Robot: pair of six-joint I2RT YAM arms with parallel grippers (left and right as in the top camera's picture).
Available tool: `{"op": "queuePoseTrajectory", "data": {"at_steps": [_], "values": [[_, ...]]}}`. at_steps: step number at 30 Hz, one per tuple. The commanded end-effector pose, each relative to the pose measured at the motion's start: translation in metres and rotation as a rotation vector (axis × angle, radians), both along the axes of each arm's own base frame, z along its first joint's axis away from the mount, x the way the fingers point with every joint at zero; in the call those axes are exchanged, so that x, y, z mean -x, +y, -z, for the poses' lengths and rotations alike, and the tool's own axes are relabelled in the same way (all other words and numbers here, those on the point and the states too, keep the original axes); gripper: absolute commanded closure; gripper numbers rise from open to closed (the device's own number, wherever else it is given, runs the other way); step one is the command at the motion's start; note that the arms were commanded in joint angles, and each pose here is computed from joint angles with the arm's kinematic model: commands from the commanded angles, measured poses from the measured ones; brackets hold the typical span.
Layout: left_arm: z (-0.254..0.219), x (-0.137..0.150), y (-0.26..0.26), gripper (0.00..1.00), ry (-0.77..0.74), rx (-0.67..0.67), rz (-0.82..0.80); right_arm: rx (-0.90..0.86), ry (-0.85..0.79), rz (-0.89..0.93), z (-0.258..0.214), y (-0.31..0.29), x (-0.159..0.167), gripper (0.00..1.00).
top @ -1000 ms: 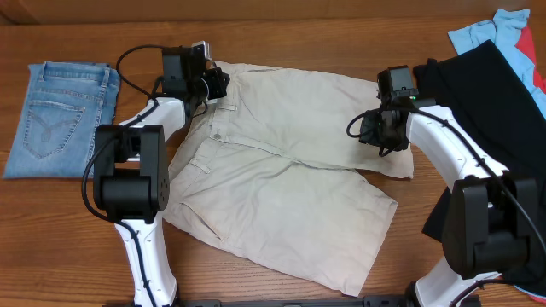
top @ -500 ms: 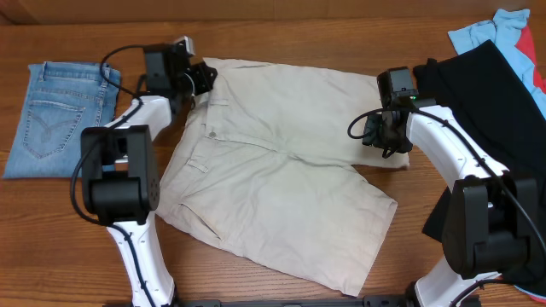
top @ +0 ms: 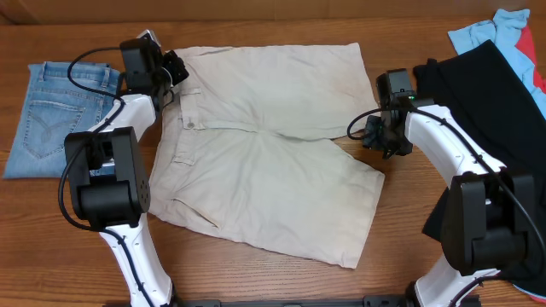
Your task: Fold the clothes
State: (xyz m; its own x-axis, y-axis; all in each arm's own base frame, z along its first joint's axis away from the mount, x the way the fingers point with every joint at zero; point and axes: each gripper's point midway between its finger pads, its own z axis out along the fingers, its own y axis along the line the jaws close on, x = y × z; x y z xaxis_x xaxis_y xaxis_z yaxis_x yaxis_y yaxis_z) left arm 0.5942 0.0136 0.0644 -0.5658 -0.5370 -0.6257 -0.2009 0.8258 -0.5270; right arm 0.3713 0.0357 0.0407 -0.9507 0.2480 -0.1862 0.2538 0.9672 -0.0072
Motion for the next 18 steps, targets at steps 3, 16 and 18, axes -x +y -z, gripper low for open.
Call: {"op": "queuePoseTrajectory", "data": {"at_steps": [3,16,18], "values": [[-0.028,0.002,0.016,0.36,-0.001,-0.078,0.025,0.012,-0.010,0.009,-0.004,-0.003,-0.004,0.44],[-0.058,0.130,0.031,0.00,0.442,-0.246,0.022,-0.085,-0.200,0.006,-0.103,0.004,-0.007,0.09],[-0.065,0.158,0.029,0.00,0.518,-0.228,0.015,-0.131,-0.197,0.002,-0.113,0.008,0.003,0.00]]}}
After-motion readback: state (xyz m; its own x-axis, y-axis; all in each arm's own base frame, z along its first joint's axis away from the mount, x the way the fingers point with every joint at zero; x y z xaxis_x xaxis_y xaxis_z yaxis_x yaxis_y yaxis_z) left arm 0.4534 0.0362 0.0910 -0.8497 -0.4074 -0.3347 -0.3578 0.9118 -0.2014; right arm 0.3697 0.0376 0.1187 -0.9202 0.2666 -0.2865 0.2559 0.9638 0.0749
